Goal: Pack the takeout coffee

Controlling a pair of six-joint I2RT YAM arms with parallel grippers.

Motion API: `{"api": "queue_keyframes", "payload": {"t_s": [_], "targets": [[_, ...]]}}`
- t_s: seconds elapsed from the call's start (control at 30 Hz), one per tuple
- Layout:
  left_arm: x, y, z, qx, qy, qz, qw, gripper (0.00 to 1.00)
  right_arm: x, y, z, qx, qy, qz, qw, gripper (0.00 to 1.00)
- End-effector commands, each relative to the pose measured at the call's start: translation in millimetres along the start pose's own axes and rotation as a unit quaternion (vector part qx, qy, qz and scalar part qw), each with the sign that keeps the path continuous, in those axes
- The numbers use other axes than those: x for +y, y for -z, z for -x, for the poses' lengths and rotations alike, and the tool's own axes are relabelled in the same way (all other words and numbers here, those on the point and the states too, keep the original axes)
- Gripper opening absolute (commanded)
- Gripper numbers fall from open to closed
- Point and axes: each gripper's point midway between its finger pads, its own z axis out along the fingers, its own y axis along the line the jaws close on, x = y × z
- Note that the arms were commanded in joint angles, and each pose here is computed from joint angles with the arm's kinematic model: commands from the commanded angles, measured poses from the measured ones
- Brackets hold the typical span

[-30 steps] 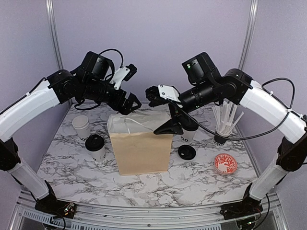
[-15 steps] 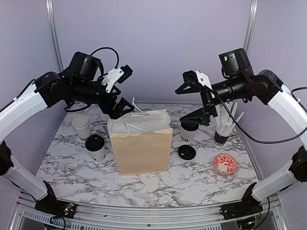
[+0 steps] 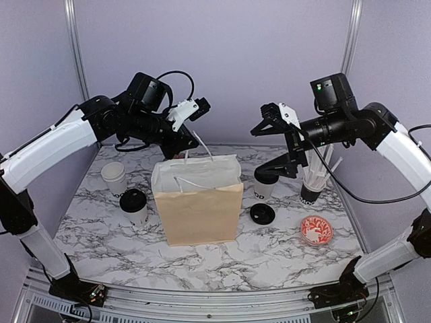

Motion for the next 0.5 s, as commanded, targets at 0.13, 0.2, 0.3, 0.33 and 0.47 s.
{"api": "queue_keyframes", "payload": {"t_s": [0.13, 0.2, 0.3, 0.33, 0.47], "targets": [[-106, 49, -12, -0.026, -0.026, -0.125, 0.991, 0.00, -5, 7, -3, 0.001, 0.003, -0.024, 1.000, 0.97], [-132, 59, -20, -0.022, -0.016, -0.151, 0.988, 0.00, -6, 6, -6, 0.006, 0.001, -0.027, 1.000, 0.97], [-166, 72, -28, -0.023, 0.003, -0.189, 0.982, 0.00, -6, 4, -13, 0.014, -0.001, -0.029, 0.999, 0.97], [-176, 76, -31, -0.024, 0.005, -0.199, 0.980, 0.00, -6, 3, -15, 0.017, -0.002, -0.030, 0.999, 0.97], [-207, 78, -38, -0.019, 0.008, -0.229, 0.973, 0.00, -7, -3, -24, 0.028, -0.006, -0.029, 0.999, 0.97]]}}
